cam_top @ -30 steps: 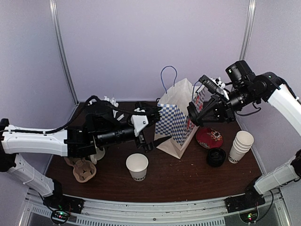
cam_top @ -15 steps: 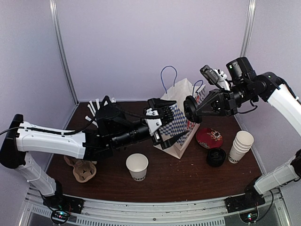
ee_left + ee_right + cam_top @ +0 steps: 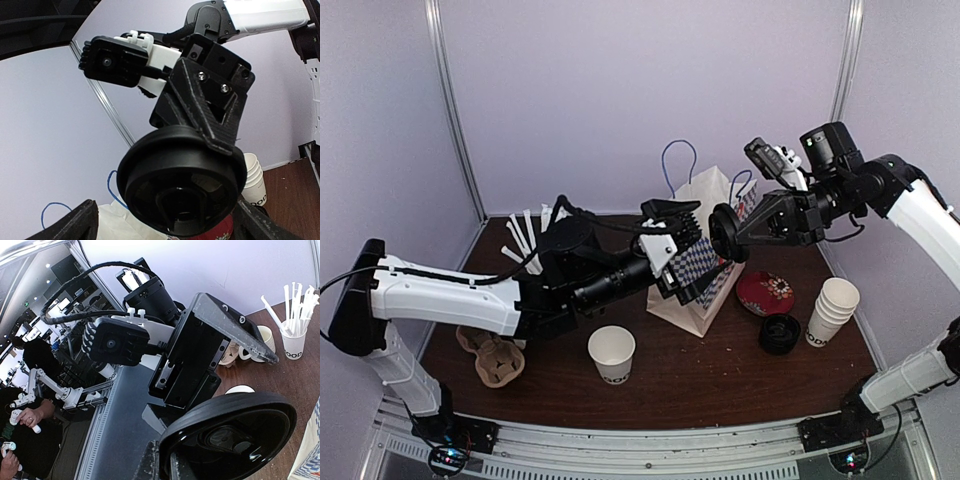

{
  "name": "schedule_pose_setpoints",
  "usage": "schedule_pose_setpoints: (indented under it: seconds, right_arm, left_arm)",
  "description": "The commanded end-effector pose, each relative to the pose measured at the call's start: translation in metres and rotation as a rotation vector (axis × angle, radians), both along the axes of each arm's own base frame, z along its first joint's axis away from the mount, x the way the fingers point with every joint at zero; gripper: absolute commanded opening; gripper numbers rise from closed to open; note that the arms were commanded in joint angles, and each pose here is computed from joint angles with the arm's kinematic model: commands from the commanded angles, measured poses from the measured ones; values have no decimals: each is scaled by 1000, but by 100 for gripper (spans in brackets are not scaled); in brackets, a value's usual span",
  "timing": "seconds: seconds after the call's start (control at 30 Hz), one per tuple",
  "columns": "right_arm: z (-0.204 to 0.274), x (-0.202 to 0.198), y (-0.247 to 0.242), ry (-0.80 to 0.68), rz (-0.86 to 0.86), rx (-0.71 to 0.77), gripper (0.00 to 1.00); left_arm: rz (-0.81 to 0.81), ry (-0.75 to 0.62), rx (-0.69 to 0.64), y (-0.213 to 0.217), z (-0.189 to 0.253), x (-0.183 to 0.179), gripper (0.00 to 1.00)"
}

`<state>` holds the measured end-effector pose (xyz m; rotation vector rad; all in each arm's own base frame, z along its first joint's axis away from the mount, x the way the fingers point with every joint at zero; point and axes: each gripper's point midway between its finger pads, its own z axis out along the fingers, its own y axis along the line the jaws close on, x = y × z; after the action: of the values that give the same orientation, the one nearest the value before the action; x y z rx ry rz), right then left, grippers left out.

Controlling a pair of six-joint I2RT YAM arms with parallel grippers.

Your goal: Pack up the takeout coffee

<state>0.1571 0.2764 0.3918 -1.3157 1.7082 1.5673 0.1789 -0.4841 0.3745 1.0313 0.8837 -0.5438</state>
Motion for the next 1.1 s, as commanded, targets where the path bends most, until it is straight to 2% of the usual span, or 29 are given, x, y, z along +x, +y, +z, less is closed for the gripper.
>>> schedule_pose_setpoints:
  seconds: [0.0,0.33,0.5,0.67,0.83,1.07]
  right_arm:
    - [5,-4,-1,-7,17,27,5]
    - [7,-2,0,-6,16,31,5]
    - [6,-1,1,-3,14,28,5]
    - [6,1,2,4,13,28,5]
    - [6,3,3,12,14,32,6]
    - [7,3,6,45,32,51,7]
  left_arm:
    - [7,-15,-104,1,28,2,97]
    - [-47,-26,-73,-7,23,-5,93]
    - [-123,-48,-30,-10,11,-19,93]
    - [-166,-39,3,-13,7,-26,87]
    - [-68,-34,-84,-7,16,-9,85]
    - [-89,-17,-121,-12,18,-10,89]
